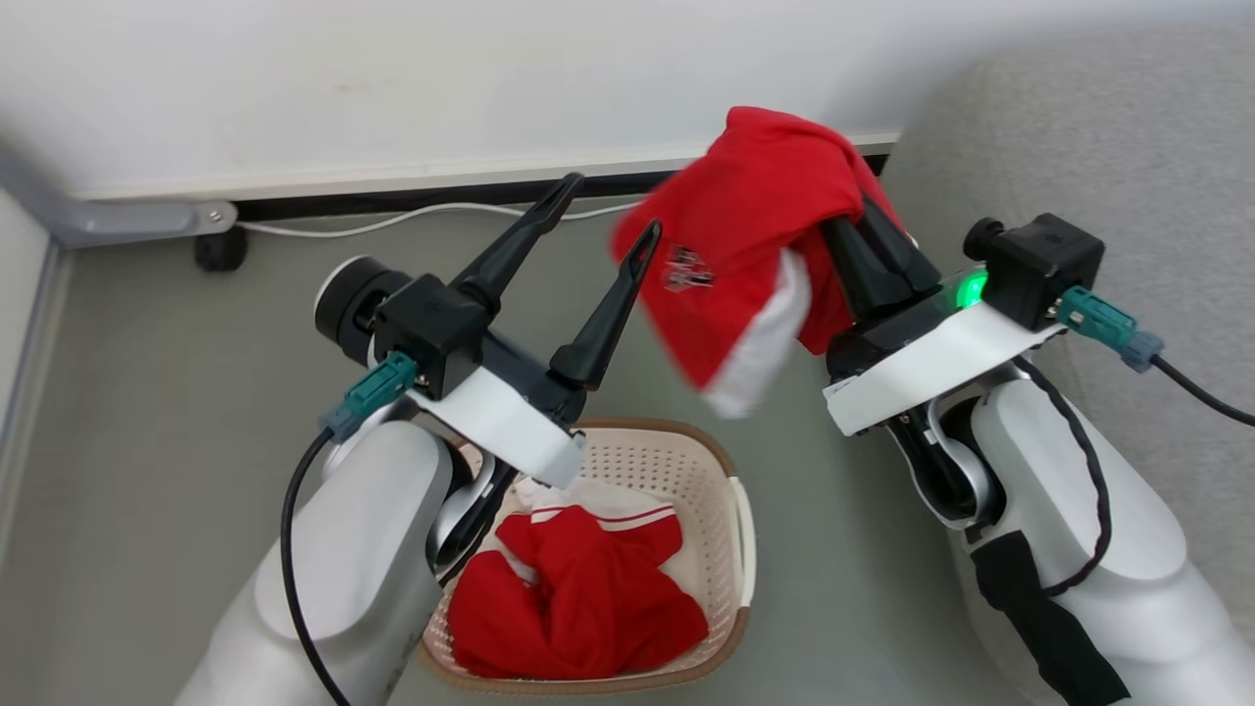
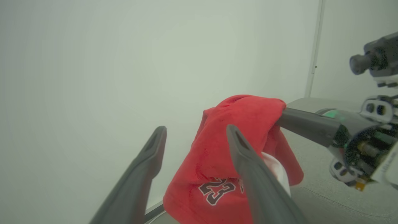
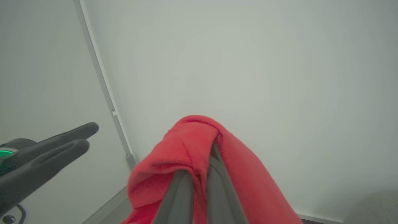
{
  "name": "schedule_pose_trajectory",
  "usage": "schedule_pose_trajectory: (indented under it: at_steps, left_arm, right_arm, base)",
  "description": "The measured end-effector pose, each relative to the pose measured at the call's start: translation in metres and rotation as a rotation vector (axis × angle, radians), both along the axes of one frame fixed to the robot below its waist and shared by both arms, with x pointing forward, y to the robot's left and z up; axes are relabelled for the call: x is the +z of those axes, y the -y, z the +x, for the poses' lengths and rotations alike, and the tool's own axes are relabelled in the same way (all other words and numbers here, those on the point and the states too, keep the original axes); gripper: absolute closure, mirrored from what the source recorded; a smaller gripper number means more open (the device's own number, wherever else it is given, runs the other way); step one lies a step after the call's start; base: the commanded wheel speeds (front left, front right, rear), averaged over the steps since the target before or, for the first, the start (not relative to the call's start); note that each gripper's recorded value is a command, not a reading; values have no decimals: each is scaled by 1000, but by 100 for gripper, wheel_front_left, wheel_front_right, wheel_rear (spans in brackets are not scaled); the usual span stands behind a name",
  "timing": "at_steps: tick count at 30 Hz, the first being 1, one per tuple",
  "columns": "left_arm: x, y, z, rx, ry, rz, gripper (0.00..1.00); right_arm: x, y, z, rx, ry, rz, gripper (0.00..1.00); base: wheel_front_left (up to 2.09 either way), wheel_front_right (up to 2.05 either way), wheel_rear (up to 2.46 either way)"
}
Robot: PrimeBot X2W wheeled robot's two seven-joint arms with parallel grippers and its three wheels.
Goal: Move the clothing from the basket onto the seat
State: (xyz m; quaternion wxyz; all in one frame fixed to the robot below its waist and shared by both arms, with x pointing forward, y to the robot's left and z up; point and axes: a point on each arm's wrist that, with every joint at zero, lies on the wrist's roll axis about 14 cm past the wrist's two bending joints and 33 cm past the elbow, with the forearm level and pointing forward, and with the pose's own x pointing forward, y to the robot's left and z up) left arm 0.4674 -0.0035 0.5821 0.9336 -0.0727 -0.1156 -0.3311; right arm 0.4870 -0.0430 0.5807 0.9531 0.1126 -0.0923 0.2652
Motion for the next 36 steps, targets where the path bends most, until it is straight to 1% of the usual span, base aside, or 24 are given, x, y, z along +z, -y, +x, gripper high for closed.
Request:
schedule_pose_trajectory:
  at_steps: [6, 7, 13, 19, 26, 28, 31, 36]
  left_arm:
    - [-13, 28, -10, -79, -36, -4, 0]
    - [-14, 41, -15, -115, -40, -8, 0]
    - [-14, 84, -33, -238, -52, -27, 0]
    - [-10, 131, -56, -372, -52, -40, 0]
    - [-6, 180, -94, -539, -56, -46, 0]
    - [-8, 188, -102, -571, -65, -48, 0]
    - [-13, 190, -104, -583, -77, -43, 0]
    - [-25, 191, -103, -597, -99, -33, 0]
  right_arm:
    - [16, 48, -8, -128, 44, 3, 100]
    - [20, 67, -14, -177, 51, 7, 100]
    - [23, 130, -40, -342, 53, -1, 100]
    - [31, 187, -77, -502, 71, -8, 100]
    - [37, 259, -135, -718, 91, -24, 100]
    - [36, 273, -148, -766, 93, -28, 100]
    - [29, 283, -158, -805, 80, -45, 100]
    - [23, 295, -162, -848, 64, -56, 100]
  base:
    - [0, 0, 0]
    - [0, 0, 0]
    - [0, 0, 0]
    - [0, 0, 0]
    - [0, 0, 0]
    - [0, 0, 0]
    - [0, 0, 0]
    - [0, 0, 0]
